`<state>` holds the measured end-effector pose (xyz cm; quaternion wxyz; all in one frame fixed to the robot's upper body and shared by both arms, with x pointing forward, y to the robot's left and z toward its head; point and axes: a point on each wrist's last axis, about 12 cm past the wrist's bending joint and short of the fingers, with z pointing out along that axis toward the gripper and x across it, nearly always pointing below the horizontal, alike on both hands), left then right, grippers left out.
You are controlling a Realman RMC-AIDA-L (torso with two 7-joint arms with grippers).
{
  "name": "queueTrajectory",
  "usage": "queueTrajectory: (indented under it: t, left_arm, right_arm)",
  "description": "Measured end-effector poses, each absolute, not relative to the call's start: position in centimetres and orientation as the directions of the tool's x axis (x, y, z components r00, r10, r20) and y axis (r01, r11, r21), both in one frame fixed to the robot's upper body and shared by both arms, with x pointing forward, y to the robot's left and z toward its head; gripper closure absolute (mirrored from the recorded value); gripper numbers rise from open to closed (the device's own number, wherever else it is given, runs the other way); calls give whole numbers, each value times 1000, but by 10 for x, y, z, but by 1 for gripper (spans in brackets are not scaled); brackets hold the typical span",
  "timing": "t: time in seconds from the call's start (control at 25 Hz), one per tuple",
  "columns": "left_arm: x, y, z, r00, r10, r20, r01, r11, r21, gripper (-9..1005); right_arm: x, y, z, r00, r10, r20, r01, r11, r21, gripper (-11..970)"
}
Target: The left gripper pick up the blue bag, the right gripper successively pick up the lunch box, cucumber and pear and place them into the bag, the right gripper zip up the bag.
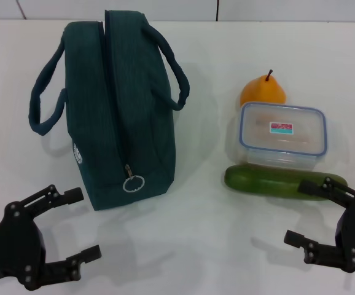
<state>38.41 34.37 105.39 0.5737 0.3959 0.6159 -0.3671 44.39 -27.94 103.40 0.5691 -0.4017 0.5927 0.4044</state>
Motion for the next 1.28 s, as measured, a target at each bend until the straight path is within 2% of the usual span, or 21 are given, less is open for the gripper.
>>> queueTrajectory:
  t: [0.44, 0.56, 0.68, 0.72, 0.84, 1.0, 1.16, 1.28]
  left_arm:
    - [384, 345, 1054, -28, 64, -998, 906, 422, 2, 105]
    - [383, 349, 1056, -33, 42, -999, 887, 462, -10, 105]
    - [384, 362, 1062, -124, -72, -990, 821, 552, -144, 105]
    - [386, 370, 1066, -192, -136, -972, 787, 570, -236, 105]
    - [395, 388, 1078, -330, -254, -909, 716, 560, -416, 106]
    - [414, 401, 1097, -441, -345, -828, 653, 510, -560, 106]
    - [444, 400, 1120, -557, -325, -764, 619, 452, -643, 105]
    - [470, 394, 1144, -636, -255, -728, 582, 460, -670, 105]
  right_arm:
    - [444, -279, 1034, -30, -15, -999, -936, 350, 23, 87]
    - [444, -279, 1034, -30, -15, -999, -936, 351, 23, 87]
    - [444, -280, 1034, -29, -14, -999, -935, 353, 22, 87]
    - [444, -280, 1034, -28, -12, -1000, -935, 353, 22, 87]
    - [444, -279, 1035, -28, -10, -1000, -937, 350, 23, 88]
    - [443, -279, 1035, -29, -10, -1000, -937, 348, 23, 88]
    - [443, -279, 1034, -32, -8, -999, -937, 348, 27, 88]
    - [443, -279, 1034, -34, -5, -999, -936, 351, 30, 88]
